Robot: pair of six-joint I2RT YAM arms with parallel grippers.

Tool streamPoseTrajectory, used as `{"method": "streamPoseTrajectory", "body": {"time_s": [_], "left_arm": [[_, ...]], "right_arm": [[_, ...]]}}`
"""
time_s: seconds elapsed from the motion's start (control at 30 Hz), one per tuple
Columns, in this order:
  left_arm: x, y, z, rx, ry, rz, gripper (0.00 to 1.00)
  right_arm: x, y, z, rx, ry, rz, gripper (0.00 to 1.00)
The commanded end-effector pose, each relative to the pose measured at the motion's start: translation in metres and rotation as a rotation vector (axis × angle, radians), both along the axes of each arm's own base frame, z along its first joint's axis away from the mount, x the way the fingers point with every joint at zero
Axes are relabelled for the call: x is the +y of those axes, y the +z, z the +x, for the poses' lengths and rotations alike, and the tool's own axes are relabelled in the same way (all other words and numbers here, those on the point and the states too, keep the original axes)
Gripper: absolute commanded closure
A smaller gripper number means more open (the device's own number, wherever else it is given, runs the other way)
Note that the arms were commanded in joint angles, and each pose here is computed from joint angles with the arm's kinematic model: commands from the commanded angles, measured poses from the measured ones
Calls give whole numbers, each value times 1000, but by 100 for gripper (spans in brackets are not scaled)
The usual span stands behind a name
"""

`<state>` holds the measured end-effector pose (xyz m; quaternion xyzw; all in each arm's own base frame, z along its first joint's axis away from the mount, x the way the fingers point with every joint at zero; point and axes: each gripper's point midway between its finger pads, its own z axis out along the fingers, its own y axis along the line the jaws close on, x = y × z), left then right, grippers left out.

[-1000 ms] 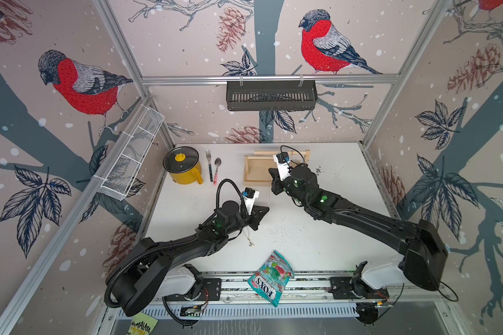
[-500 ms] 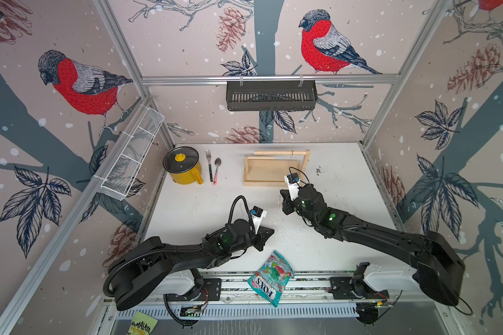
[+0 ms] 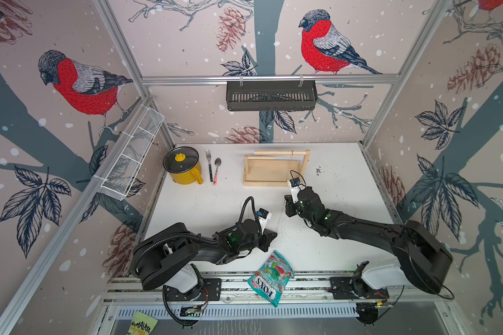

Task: Take the necklace off the jewelry display stand
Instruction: Place the necklace at the center of the board.

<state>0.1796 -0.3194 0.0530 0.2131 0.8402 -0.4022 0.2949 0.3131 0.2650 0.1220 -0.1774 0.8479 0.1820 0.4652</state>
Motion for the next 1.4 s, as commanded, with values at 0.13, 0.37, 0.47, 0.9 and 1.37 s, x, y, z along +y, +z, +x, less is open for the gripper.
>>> {"method": "streamPoseTrajectory", "body": {"time_s": [0.13, 0.37, 0.47, 0.9, 1.37], "left_arm": [[-2, -27, -21, 191, -27, 2, 100], [0, -34, -20, 231, 10, 6, 99], [-1, -34, -20, 245, 15, 6, 95], [3, -48, -24, 304, 36, 40, 87], [5, -49, -20, 303, 57, 68, 77]], "right_arm": [[17, -5, 14, -18, 17, 61, 100], [29, -20, 21, 4, 40, 63, 100], [36, -30, 26, 24, 46, 62, 100], [52, -54, 49, 64, 47, 50, 100], [52, -73, 56, 92, 38, 18, 89]]}}
